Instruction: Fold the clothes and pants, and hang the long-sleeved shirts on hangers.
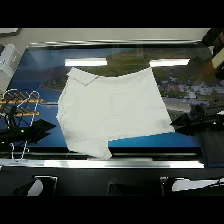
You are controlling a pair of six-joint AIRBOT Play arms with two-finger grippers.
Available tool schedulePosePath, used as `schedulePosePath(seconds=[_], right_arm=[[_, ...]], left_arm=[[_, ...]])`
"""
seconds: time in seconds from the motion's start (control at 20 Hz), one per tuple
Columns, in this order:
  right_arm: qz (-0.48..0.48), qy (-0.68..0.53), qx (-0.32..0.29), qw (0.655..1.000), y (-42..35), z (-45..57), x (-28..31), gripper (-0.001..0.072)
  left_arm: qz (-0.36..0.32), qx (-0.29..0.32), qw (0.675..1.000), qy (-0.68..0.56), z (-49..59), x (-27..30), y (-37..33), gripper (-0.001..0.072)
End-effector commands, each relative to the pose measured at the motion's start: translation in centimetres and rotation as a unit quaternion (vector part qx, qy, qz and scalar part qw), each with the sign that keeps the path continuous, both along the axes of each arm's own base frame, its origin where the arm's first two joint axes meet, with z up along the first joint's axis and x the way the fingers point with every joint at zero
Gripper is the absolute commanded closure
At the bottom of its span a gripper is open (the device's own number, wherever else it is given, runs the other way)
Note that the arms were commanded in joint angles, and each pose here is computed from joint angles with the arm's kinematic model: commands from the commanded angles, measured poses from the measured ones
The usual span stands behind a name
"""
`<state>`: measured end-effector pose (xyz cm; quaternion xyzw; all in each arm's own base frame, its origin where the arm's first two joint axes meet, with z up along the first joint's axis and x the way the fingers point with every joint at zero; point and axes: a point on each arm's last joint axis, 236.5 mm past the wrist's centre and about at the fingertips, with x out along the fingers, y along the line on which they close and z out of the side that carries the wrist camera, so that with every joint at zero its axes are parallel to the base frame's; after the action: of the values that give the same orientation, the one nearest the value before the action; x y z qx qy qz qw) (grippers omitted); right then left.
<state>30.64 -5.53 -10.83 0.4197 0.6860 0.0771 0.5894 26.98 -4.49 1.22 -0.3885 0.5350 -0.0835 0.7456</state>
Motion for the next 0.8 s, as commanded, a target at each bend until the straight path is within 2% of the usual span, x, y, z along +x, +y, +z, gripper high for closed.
schedulePosePath(seconds=[0.0,0.1,0.15,0.25,0.3,0.55,0.75], right_arm=[[0.014,0.034,0.010,0.999,1.1,-1.5,-2.6,0.0224],[0.007,0.020,-0.005,1.000,0.6,-1.8,-2.0,0.0315],[-0.001,0.010,-0.015,1.000,0.3,-2.0,-1.4,0.0406],[-0.008,-0.013,-0.020,1.000,0.1,-1.7,-0.4,0.0634],[-0.010,-0.027,-0.021,0.999,0.1,-1.4,0.1,0.0676],[-0.019,-0.060,-0.044,0.997,-0.6,0.0,1.3,0.0678],[-0.021,-0.088,-0.030,0.995,0.1,2.0,2.1,0.0678]], left_arm=[[0.005,0.003,1.000,-0.002,-0.1,-0.1,0.7,-0.0010],[-0.003,0.009,1.000,0.008,-0.7,-0.8,1.0,-0.0010],[-0.010,0.011,1.000,0.020,-1.3,-1.5,0.8,-0.0011],[-0.025,0.002,0.999,0.047,-3.1,-3.3,0.1,-0.0011],[-0.026,-0.004,0.998,0.058,-4.1,-4.0,-0.3,-0.0010],[-0.024,-0.019,0.996,0.086,-8.2,-6.6,-1.8,-0.0010],[-0.004,-0.032,0.997,0.072,-9.1,-5.9,-2.6,-0.0008]])
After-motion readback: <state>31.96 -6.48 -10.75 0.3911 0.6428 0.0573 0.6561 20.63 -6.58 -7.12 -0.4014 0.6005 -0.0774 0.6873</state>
